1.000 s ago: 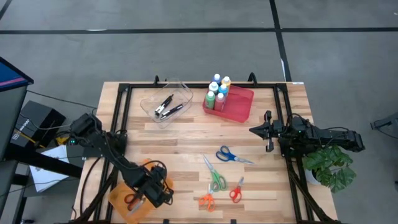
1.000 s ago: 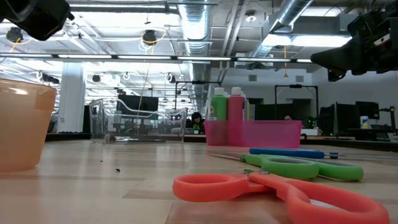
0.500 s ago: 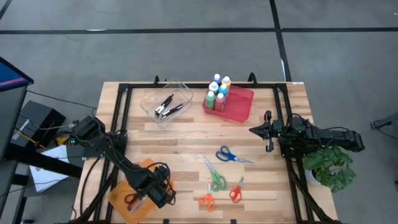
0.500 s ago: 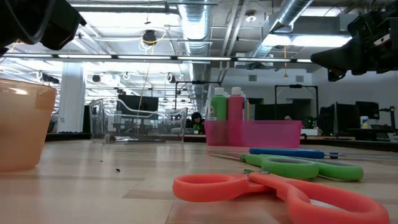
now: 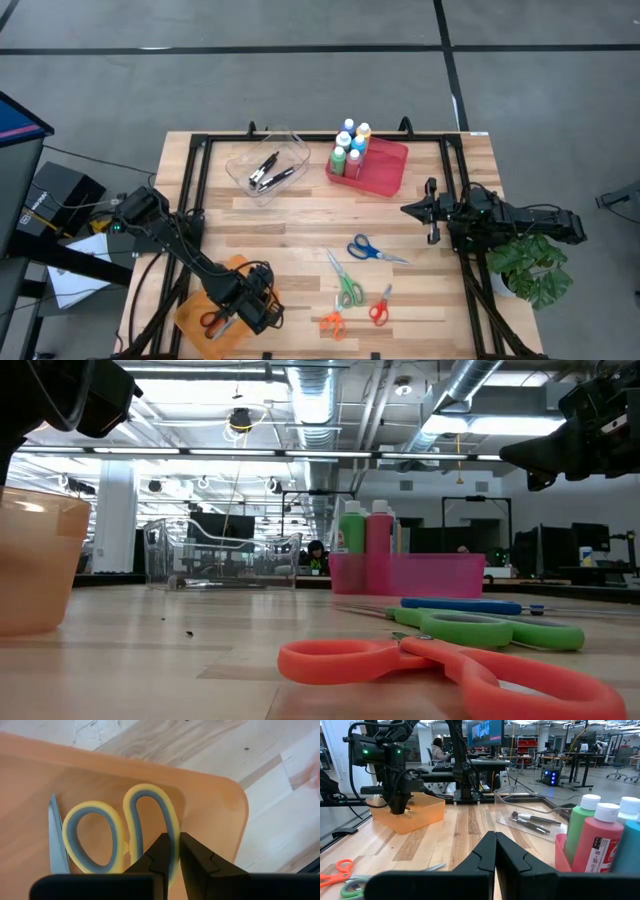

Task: Pick & Place Paint Supplies
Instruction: Put the yellow scissors into the orange bin, then put the green scissors into the orange bin

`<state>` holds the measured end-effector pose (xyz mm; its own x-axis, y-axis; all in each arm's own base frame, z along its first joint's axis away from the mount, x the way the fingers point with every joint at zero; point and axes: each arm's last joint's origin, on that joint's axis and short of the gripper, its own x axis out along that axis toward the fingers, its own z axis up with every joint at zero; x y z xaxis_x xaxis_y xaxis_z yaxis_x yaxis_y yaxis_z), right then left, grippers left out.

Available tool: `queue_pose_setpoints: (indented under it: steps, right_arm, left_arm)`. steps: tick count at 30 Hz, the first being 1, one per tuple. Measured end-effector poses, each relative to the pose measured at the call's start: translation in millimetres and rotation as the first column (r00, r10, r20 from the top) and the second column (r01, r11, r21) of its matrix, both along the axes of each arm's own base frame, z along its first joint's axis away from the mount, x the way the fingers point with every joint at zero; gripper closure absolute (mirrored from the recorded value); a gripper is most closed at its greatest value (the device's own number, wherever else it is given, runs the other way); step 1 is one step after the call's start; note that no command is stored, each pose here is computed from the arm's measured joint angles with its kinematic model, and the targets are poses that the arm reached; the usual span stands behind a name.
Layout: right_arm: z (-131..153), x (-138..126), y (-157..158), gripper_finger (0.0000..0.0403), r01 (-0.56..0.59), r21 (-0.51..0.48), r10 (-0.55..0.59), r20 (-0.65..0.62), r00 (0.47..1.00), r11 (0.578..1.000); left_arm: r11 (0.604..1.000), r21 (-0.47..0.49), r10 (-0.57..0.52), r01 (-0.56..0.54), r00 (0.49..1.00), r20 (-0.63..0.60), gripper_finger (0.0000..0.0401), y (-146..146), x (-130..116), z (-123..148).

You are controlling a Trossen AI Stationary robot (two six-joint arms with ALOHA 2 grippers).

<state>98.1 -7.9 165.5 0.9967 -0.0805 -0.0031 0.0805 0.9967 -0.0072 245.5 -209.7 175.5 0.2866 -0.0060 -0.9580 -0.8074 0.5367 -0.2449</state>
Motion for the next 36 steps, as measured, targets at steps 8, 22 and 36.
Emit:
queue_pose_setpoints:
  steps: [8, 22, 36]
  right_arm:
    - [0, 0, 0, 0.0403, 0.000, 0.000, 0.000, 0.000, 1.000, 1.000]
    - [0, 0, 0, 0.0403, 0.000, 0.000, 0.000, 0.000, 1.000, 1.000]
    - [0, 0, 0, 0.0403, 0.000, 0.000, 0.000, 0.000, 1.000, 1.000]
  left_arm:
    - [1.000, -0.001, 0.000, 0.000, 1.000, 0.001, 0.0349, 0, 0, 0]
    - [0.993, -0.119, -0.012, 0.015, 1.000, 0.024, 0.0266, 9, -2, 28]
    - [0.986, -0.063, -0.068, 0.156, 0.709, 0.702, 0.0241, 88, -2, 160]
